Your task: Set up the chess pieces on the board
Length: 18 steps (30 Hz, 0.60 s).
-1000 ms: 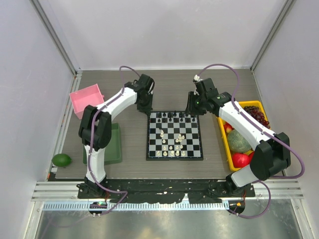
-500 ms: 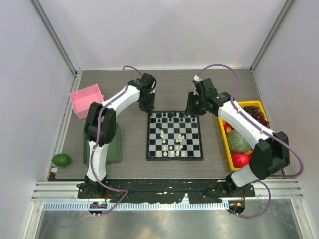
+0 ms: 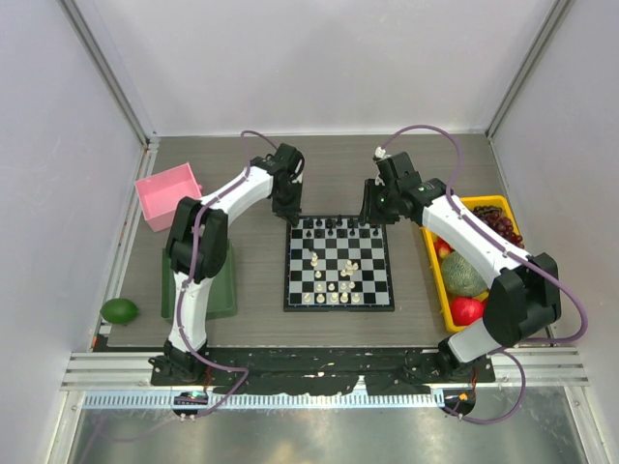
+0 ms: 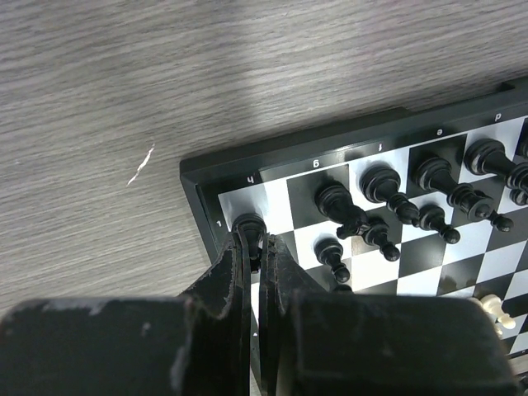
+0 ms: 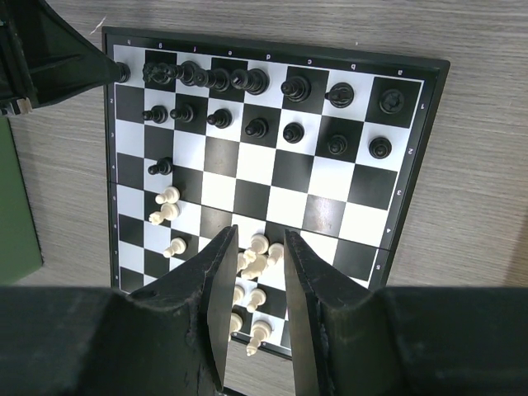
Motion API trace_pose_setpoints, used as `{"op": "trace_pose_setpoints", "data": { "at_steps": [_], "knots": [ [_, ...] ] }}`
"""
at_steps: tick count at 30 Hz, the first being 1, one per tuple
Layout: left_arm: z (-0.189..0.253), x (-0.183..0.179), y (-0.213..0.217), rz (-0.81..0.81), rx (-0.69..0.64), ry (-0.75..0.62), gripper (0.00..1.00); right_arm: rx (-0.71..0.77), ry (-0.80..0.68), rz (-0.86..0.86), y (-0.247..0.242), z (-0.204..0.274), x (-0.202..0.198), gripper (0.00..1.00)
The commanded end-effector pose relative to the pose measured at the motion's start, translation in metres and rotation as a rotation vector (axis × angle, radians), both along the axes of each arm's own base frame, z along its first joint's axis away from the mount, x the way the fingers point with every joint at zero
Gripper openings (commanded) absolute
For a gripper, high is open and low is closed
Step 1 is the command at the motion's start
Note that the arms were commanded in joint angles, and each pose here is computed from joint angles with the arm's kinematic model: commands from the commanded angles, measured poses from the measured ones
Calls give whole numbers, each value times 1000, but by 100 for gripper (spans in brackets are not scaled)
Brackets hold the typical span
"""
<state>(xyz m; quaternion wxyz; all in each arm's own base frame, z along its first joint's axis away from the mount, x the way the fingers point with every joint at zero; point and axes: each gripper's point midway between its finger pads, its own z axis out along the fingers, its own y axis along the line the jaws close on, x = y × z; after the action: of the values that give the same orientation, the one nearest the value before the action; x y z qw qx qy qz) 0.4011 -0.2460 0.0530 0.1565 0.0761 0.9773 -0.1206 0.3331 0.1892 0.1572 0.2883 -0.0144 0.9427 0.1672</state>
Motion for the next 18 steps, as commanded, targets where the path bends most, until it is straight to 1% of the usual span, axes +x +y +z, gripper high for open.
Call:
{"op": "trace_pose_setpoints", "data": {
  "at_steps": [1, 12, 15, 18],
  "knots": [
    [-5, 6, -6, 6, -13, -4, 3, -8, -53, -12, -2, 6, 11, 35],
    [-3, 12, -11, 4, -26, -20, 6, -9, -48, -12, -2, 4, 11, 35],
    [-4, 11, -9, -1, -8, -4, 6, -10, -43, -12, -2, 2, 10, 35],
    [-6, 8, -11, -8, -25, 3, 11, -12, -44, -13, -3, 2, 10, 35]
  ]
}}
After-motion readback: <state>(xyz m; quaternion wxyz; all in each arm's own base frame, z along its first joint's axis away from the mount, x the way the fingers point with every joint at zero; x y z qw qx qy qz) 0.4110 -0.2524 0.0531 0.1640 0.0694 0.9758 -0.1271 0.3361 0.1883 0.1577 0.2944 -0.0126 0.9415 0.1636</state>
